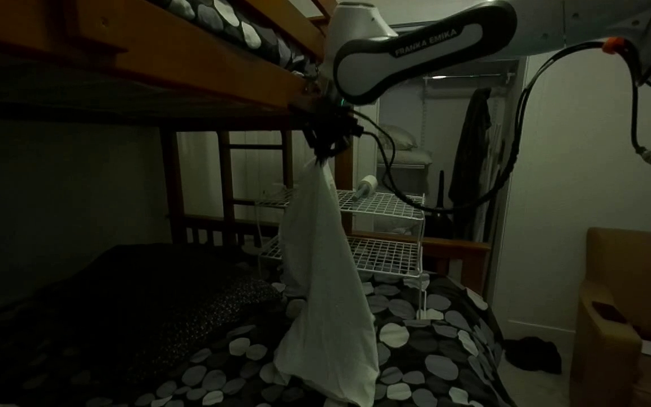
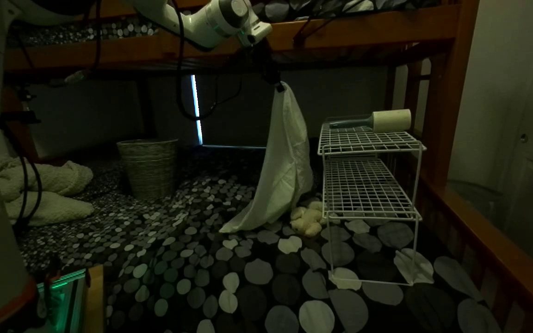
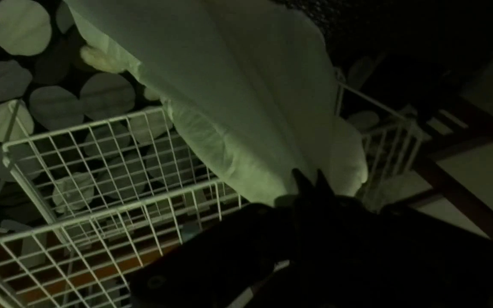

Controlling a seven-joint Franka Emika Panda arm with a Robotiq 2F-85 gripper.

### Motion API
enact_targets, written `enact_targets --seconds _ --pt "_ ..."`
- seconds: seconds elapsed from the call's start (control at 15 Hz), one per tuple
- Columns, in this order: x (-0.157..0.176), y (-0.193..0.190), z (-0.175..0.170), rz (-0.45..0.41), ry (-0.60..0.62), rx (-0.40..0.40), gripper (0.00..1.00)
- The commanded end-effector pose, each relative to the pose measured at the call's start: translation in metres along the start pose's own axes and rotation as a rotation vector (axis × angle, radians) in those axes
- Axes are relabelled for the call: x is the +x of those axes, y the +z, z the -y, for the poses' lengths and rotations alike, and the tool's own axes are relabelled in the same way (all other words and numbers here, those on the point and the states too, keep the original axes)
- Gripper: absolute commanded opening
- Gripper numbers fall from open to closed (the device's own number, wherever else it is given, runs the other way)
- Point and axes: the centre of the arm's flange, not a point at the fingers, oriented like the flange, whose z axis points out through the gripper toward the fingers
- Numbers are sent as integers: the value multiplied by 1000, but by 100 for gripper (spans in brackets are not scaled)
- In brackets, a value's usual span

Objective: Move the basket to the left, then put the towel on the rack

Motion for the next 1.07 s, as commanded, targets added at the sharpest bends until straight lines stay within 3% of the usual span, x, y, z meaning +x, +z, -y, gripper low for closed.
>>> enact_targets --seconds 0.0,0.13,0.33,0.4,0.53,0.6,0.73,1.0 --pt "74 -71 5 -155 92 69 0" --pt "122 -111 2 -208 97 57 0" --pt "200 -149 -13 -371 237 61 0" --pt "159 -140 -20 -302 174 77 0" --pt "174 -148 -26 -322 186 80 2" --pt "159 -134 -21 -262 211 84 0" --pt "175 -132 -21 -326 350 107 0" --pt "252 -165 -43 -457 499 134 0"
